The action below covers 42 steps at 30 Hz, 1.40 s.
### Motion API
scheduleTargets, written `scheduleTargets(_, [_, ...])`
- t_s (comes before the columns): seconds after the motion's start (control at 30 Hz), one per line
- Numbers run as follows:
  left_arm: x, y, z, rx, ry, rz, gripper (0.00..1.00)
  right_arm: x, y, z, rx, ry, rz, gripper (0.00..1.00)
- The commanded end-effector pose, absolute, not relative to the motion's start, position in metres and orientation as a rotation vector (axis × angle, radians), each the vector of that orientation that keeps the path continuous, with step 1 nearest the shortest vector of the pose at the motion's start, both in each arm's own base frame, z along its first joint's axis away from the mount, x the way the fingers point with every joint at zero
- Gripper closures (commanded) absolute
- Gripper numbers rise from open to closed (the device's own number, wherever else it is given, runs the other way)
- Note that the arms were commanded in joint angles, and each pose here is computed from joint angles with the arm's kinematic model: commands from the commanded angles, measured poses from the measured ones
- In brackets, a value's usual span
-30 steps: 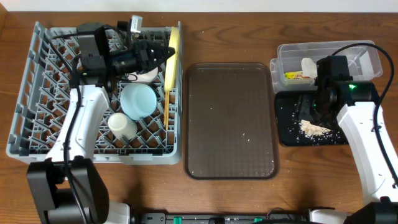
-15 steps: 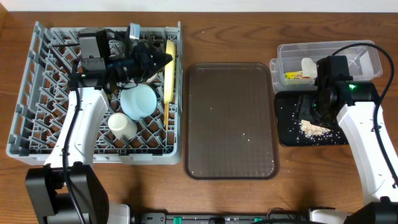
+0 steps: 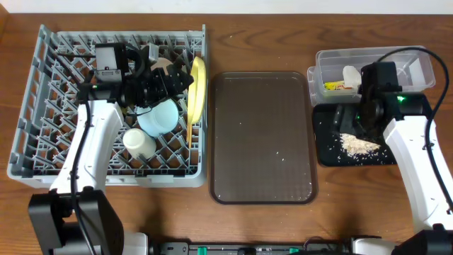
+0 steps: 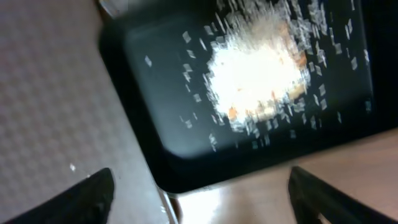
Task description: Sort waste into correct bins and load items into the dishwasher rack
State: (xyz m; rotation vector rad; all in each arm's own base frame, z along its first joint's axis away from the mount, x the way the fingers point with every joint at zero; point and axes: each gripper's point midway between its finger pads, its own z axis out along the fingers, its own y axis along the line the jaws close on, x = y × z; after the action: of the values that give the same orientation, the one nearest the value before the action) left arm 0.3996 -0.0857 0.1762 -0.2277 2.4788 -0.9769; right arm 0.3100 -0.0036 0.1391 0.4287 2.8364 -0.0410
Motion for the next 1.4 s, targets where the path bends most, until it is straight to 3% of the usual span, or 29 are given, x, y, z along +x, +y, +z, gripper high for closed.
scheduleTargets(0.0, [0.397,-0.064,0.190,-0.133,2.448,-0.726,0.17,0.332,0.020,0.156,0.271,2.753,0.148,0.11])
scheduleTargets(0.1, [0.387,-0.048,0.197,-0.155,2.456,-0.566,0.15,0.360,0.046,0.172,0.086,2.628,0.291,0.09])
scheduleTargets(0.27, [0.344,0.004,0.179,-0.361,2.610,-0.128,0.13,0.382,0.065,0.188,-0.131,2.501,0.278,0.07])
scheduleTargets(0.37, [0.303,0.012,0.162,-0.421,2.775,-0.035,0.13,0.367,0.064,0.178,-0.166,2.569,0.260,0.07])
scheduleTargets(0.43, [0.278,0.011,0.154,-0.437,2.882,-0.018,0.13,0.352,0.055,0.167,-0.144,2.649,0.215,0.12])
scheduleTargets(0.57, [0.247,0.011,0.146,-0.448,2.973,0.000,0.13,0.328,0.042,0.155,-0.043,2.769,0.157,0.13])
scheduleTargets(0.7, [0.234,0.010,0.153,-0.437,2.900,-0.013,0.13,0.315,0.040,0.155,-0.021,2.775,0.158,0.12])
scheduleTargets(0.9, [0.218,0.009,0.178,-0.352,2.630,-0.047,0.12,0.297,0.039,0.172,-0.022,2.576,0.172,0.01])
scheduleTargets(1.2, [0.190,0.009,0.229,-0.321,2.230,-0.099,0.12,0.254,0.027,0.196,-0.012,2.306,0.129,0.01])
scheduleTargets(1.37, [0.179,0.008,0.234,-0.316,2.195,-0.103,0.12,0.247,0.027,0.207,-0.013,2.256,0.131,0.01])
